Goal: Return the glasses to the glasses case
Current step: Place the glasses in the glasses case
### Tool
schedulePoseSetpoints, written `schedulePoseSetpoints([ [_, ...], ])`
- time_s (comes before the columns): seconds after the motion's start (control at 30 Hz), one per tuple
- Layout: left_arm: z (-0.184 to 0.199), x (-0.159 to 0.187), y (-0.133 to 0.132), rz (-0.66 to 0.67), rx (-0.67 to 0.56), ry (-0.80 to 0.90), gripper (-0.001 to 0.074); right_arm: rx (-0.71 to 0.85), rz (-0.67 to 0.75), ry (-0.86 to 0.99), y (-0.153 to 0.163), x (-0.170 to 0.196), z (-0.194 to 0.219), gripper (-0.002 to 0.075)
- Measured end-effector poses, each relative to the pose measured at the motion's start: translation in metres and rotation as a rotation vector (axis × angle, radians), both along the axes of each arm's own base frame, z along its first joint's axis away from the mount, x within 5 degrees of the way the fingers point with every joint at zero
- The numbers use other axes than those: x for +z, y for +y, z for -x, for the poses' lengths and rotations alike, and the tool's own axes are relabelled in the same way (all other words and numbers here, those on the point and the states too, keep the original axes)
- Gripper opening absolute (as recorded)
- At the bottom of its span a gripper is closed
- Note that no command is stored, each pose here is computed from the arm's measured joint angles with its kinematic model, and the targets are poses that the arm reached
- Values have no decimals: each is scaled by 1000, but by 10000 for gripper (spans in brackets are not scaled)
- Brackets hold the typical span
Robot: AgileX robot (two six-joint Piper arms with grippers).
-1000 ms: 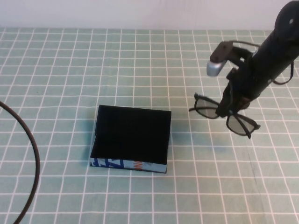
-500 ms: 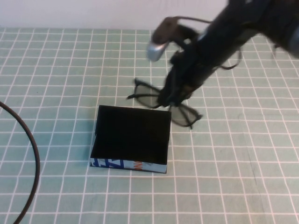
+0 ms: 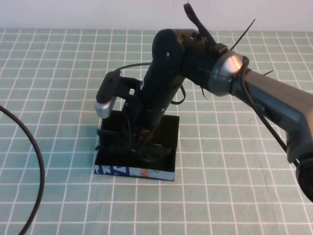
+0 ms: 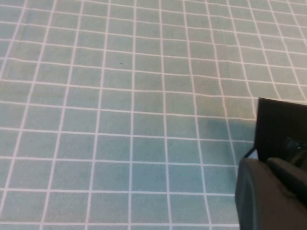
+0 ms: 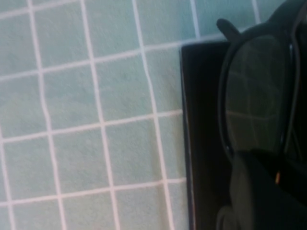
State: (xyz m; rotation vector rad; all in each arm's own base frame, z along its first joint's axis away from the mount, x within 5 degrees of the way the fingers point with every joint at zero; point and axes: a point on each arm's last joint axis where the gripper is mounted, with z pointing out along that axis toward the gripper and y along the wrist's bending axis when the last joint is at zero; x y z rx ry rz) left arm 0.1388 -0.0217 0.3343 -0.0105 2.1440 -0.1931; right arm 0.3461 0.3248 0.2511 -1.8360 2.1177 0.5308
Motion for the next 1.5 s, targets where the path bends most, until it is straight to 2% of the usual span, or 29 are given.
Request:
schedulePoseSetpoints([
  [0.57, 1, 0, -3, 0, -23, 0, -2, 29, 46, -27, -1, -10, -4, 22],
  [0.9, 1, 0, -3, 0, -25, 0, -2, 42, 27, -20, 0, -9, -3, 76],
  [1.2, 1, 0, -3, 0, -25, 0, -2, 40, 25, -18, -1, -9, -3, 83],
  [1.5, -12, -11, -6, -55, -58, 71, -2, -155, -66, 63, -5, 10, -14, -1],
])
